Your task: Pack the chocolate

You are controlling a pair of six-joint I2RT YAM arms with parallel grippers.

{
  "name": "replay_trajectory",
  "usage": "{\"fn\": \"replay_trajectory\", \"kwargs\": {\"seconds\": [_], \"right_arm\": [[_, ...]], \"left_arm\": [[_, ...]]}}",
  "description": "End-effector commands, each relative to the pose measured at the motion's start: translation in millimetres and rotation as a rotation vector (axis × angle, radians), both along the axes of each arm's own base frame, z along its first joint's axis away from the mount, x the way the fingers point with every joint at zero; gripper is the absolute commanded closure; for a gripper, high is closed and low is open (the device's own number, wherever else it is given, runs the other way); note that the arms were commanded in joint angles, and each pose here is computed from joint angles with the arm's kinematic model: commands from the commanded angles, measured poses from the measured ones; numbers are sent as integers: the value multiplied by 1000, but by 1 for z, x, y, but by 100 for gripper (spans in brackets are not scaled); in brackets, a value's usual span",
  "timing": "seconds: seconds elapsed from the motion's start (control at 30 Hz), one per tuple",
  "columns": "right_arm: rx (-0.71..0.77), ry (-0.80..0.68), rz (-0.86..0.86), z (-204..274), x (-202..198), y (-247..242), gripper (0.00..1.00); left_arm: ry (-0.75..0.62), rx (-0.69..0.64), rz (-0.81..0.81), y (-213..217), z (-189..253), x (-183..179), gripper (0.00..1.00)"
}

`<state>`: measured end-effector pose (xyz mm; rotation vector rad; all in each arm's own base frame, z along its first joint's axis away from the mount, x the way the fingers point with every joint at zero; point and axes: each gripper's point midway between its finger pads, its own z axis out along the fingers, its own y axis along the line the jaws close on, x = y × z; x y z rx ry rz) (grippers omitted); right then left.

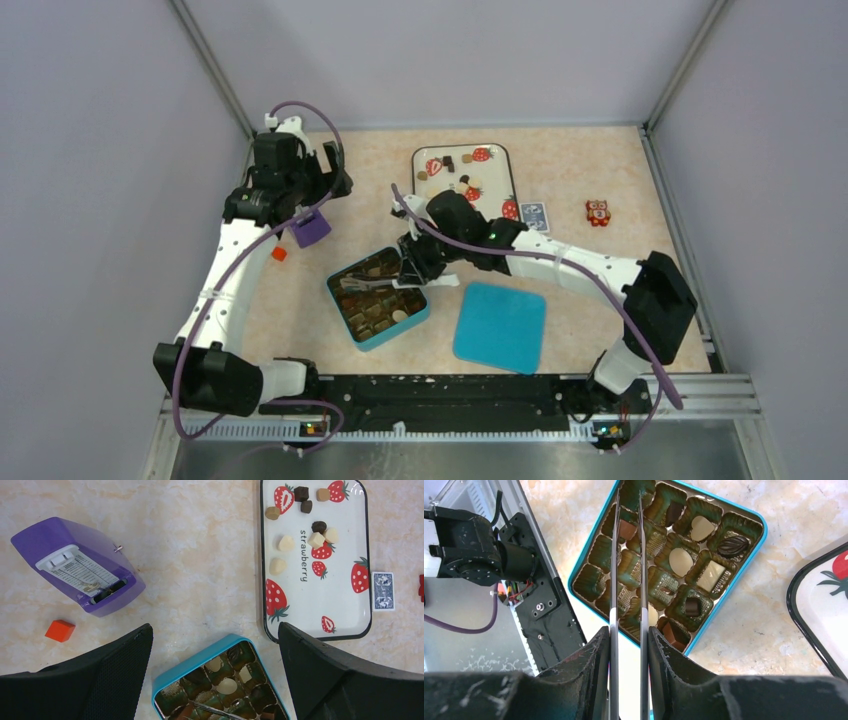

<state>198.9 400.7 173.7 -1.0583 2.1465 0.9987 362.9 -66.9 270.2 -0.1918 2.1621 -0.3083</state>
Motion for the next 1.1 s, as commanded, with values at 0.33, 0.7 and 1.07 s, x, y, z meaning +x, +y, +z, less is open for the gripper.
{"fn": "replay_trajectory", "kwargs": {"seconds": [0.33,0.7,1.07], "right_arm": [[122,-172,-144,76,33,-23,73],[-75,-120,-655,32,142,-179,73],[-216,-174,-916,24,212,-211,71]], "left_arm": [[-48,12,10,4,12,2,1],[-50,-5,12,3,11,4,1],[-46,9,22,5,9,5,1]]}}
